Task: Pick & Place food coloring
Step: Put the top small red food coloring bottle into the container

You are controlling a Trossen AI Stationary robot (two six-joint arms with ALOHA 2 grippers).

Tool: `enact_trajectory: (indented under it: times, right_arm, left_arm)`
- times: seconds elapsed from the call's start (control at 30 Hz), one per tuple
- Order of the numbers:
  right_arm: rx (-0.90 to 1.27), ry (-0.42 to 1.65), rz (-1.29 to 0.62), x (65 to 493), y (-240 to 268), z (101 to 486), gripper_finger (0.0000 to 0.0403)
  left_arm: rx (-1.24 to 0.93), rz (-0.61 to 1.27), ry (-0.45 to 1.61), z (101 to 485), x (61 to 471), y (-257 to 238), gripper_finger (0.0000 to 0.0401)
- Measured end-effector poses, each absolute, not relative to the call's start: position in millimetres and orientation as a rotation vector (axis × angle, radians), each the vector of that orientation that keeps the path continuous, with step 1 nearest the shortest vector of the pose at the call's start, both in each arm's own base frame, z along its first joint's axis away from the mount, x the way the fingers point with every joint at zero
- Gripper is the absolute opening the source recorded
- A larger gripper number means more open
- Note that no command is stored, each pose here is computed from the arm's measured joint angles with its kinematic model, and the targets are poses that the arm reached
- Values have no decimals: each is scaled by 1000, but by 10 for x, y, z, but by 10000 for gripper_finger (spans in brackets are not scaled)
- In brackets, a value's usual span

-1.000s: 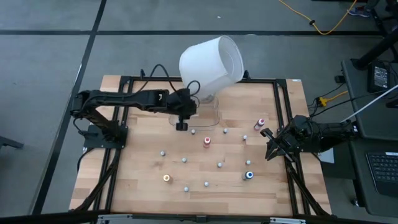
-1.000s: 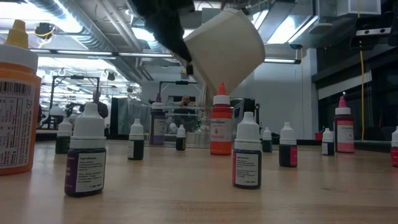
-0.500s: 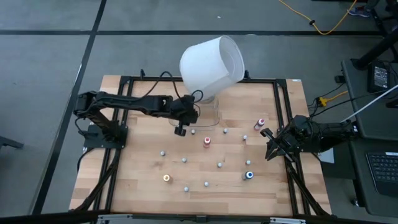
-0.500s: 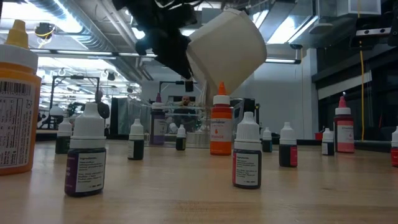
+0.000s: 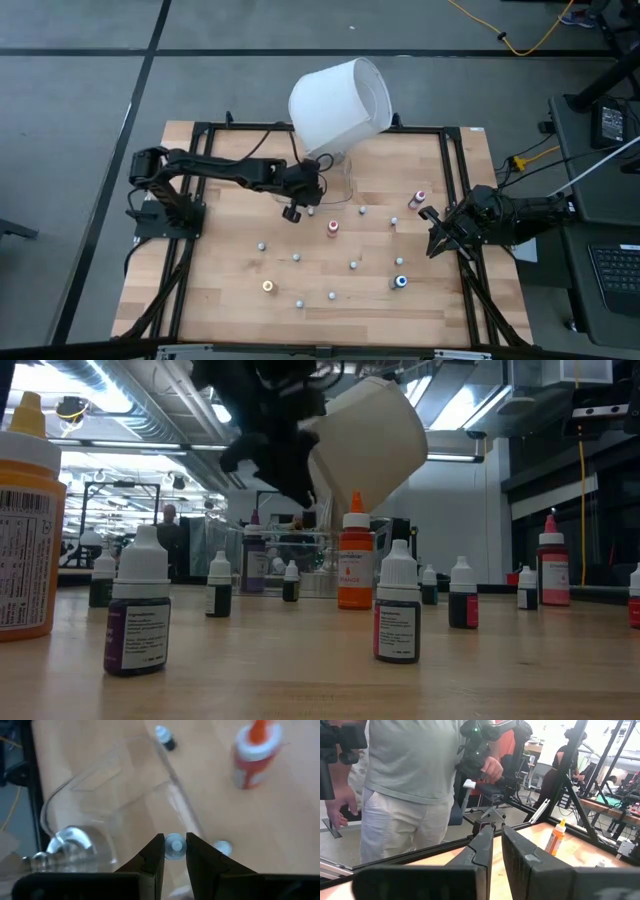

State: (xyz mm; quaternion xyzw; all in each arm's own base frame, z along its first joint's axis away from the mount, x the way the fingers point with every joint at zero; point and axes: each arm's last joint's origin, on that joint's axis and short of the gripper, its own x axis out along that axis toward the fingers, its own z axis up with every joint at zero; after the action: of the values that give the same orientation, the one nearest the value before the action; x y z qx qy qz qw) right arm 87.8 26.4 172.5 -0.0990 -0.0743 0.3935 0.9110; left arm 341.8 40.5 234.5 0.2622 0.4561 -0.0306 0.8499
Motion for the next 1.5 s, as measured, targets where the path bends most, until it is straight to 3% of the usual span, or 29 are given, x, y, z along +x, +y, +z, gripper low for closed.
enact_trajectory:
  times: [1.5]
  right_arm:
    - [-203,-151,811,879,264,1725,44]
  left_arm:
    - [467,-187,1062,1747,3593,732,65]
